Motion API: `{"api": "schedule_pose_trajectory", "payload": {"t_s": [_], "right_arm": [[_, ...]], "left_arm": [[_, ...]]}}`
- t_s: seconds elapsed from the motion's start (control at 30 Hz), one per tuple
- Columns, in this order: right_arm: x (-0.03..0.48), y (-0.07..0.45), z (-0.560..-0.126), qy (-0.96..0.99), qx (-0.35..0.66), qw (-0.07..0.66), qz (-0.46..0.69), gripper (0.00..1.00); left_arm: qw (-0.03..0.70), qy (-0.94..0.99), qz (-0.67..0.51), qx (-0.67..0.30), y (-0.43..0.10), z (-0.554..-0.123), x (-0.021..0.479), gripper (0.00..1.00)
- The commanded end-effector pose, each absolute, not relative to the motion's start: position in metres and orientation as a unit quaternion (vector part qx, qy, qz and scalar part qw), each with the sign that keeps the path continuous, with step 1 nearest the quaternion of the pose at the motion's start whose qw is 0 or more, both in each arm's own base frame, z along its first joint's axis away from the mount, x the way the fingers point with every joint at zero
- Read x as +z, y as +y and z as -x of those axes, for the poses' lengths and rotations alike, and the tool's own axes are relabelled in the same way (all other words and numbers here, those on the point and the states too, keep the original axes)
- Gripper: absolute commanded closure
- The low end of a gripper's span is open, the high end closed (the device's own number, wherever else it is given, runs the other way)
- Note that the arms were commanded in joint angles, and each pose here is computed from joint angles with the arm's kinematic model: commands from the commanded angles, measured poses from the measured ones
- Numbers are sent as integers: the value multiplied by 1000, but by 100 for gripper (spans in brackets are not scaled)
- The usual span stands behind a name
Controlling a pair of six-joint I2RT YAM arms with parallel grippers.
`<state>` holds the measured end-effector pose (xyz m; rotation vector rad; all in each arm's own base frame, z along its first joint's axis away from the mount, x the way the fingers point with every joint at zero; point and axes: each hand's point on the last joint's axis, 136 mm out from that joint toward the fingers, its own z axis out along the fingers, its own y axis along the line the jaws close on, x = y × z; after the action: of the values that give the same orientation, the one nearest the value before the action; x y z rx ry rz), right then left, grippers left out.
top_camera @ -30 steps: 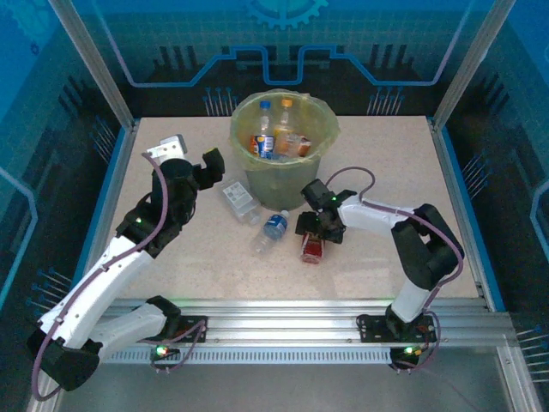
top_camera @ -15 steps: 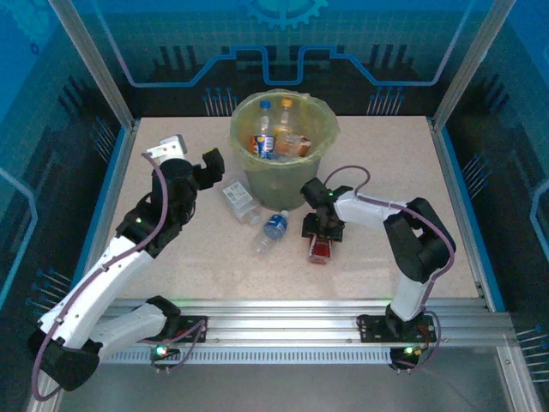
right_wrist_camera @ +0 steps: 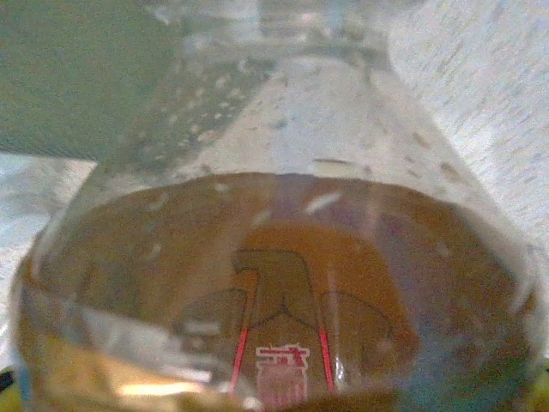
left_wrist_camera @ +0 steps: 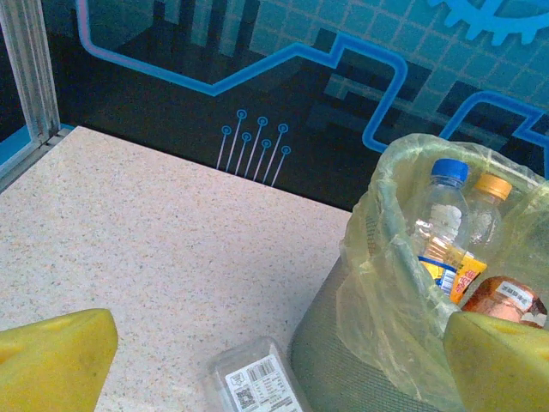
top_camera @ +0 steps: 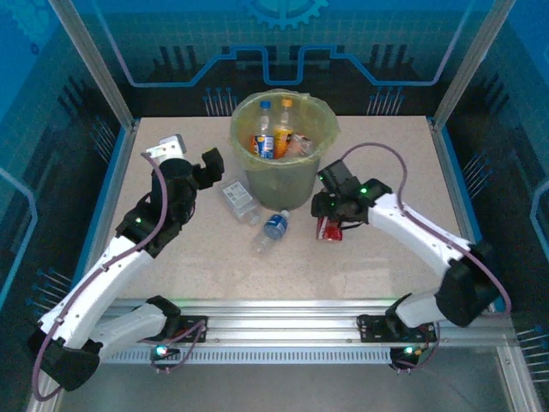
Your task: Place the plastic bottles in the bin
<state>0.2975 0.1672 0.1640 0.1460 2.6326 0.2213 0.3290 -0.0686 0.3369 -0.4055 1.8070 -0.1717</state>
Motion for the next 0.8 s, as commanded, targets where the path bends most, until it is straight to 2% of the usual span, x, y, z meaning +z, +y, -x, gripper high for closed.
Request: {"api": "schedule_pose_trajectory", "payload": {"t_s": [0.0,0.23,0.43,0.6,0.77], "right_arm": [[218,148,-294,948,58,311,-35,55],[338,163,-309,879,147,453,-1,55],[420,196,-336,820,213,531,28,55],[449,222,-372,793,239,559,22,54],[448,250,-410,791,257,556,3,53]], "left_arm": [[598,776,185,-83,-67,-330,336,1],[590,781,183,-89,-73,-335,334,1],[582,787,174,-102,-81,-340,333,1],[575,792,170,-112,-86,-340,329,1],[568,798,164,-120,-91,-341,326,1]]}}
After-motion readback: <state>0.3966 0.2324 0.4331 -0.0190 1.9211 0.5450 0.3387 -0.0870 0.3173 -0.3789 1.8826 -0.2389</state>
